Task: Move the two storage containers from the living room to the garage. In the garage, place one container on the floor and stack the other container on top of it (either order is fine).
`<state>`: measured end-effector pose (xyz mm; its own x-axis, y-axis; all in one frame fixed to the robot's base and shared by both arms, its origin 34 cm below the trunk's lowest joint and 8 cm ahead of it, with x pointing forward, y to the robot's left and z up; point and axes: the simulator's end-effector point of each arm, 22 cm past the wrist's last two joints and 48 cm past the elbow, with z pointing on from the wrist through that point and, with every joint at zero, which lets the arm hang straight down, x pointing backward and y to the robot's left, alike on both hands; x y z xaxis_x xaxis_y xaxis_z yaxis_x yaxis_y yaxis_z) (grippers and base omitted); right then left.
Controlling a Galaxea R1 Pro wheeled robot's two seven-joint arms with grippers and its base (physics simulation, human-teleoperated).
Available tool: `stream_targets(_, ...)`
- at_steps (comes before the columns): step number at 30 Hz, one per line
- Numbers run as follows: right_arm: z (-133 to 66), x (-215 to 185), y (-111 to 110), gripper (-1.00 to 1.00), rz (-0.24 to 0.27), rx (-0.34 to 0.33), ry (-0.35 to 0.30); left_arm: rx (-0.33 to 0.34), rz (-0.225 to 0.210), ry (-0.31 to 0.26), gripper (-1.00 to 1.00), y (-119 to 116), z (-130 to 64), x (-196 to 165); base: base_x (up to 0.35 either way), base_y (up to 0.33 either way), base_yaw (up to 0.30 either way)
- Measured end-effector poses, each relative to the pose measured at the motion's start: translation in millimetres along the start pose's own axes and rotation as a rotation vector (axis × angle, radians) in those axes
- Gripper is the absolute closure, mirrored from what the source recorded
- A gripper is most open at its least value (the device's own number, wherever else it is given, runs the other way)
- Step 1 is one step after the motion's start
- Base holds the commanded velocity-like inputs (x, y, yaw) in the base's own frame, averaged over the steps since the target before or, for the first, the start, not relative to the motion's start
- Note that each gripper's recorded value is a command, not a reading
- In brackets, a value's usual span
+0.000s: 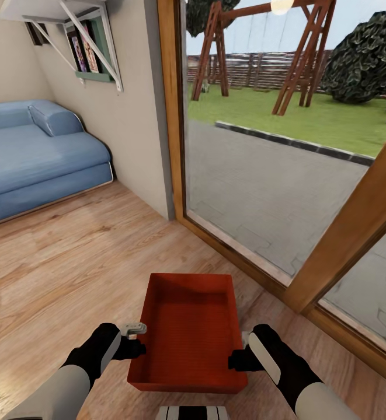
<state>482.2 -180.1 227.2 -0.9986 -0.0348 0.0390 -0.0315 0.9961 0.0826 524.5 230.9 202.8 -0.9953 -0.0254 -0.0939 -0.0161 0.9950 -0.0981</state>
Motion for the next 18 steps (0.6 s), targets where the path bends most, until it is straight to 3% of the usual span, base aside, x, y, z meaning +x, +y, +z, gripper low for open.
stream_targets(18, 5.3, 3.2, -0.4, -1.0, 0.001, 0.0, 0.012, 0.002, -0.003, 0.012, -1.0, -0.6, 5.3, 4.2, 0.0, 0.0, 0.0)
